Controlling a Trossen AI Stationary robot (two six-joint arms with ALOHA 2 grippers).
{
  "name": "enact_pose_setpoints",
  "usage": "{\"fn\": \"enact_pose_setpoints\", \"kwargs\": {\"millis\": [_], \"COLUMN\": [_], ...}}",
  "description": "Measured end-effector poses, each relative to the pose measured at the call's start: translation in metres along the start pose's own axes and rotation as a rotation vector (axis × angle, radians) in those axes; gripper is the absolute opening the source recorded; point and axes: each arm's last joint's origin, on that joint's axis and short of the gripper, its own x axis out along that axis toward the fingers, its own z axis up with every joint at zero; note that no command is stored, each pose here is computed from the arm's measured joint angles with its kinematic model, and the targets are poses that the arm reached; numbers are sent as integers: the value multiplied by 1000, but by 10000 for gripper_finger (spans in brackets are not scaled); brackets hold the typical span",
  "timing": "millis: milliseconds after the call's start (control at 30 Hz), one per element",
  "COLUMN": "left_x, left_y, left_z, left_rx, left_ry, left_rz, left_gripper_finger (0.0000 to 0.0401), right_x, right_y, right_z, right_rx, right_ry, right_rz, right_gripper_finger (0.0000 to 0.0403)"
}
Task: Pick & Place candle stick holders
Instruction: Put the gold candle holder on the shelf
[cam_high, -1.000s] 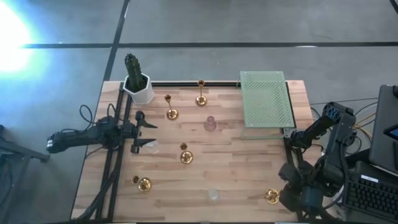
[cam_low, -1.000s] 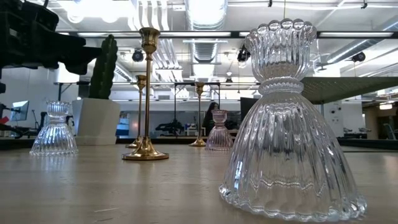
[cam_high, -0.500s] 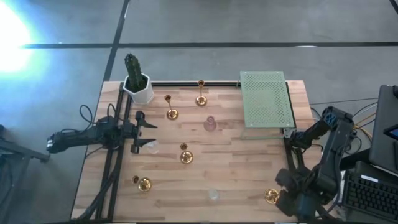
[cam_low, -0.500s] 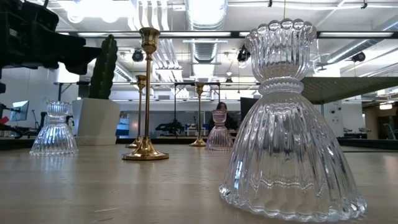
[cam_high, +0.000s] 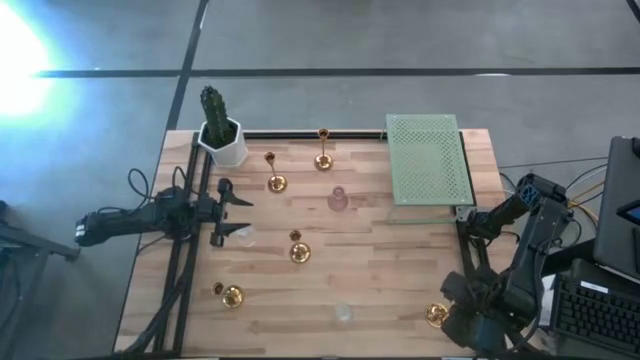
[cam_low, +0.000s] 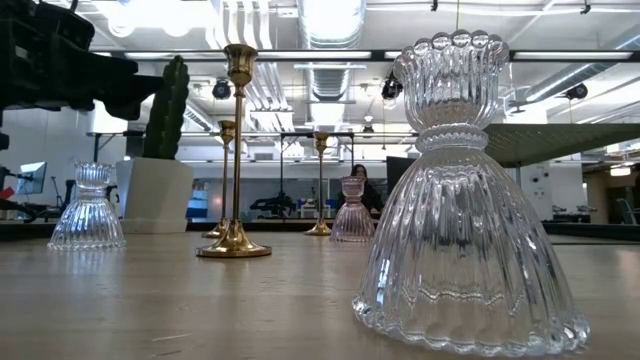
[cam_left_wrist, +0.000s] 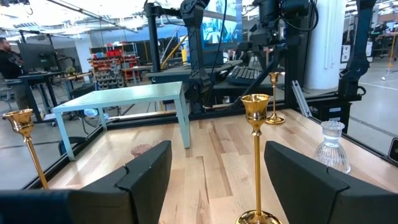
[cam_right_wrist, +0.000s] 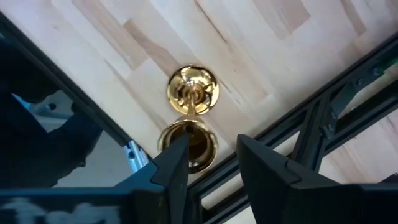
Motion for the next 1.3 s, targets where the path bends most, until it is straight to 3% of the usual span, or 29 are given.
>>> {"fn": "enact_pose_setpoints", "kwargs": {"millis": [633, 867, 1300], "left_x": [0, 0, 0], "left_y": [0, 0, 0], "left_z": [0, 0, 0], "left_rx": [0, 0, 0], "left_ry": [0, 0, 0], "left_rz": [0, 0, 0], "left_gripper_finger": [262, 262, 262], "right_x": [15, 14, 7], "right_y": [1, 2, -3], "right_z": [-1, -1, 1], "right_rx": [-15, -74, -95], "right_ry": [12, 16, 37], "right_rz": [10, 24, 44], "right_gripper_finger": [71, 18, 8]}}
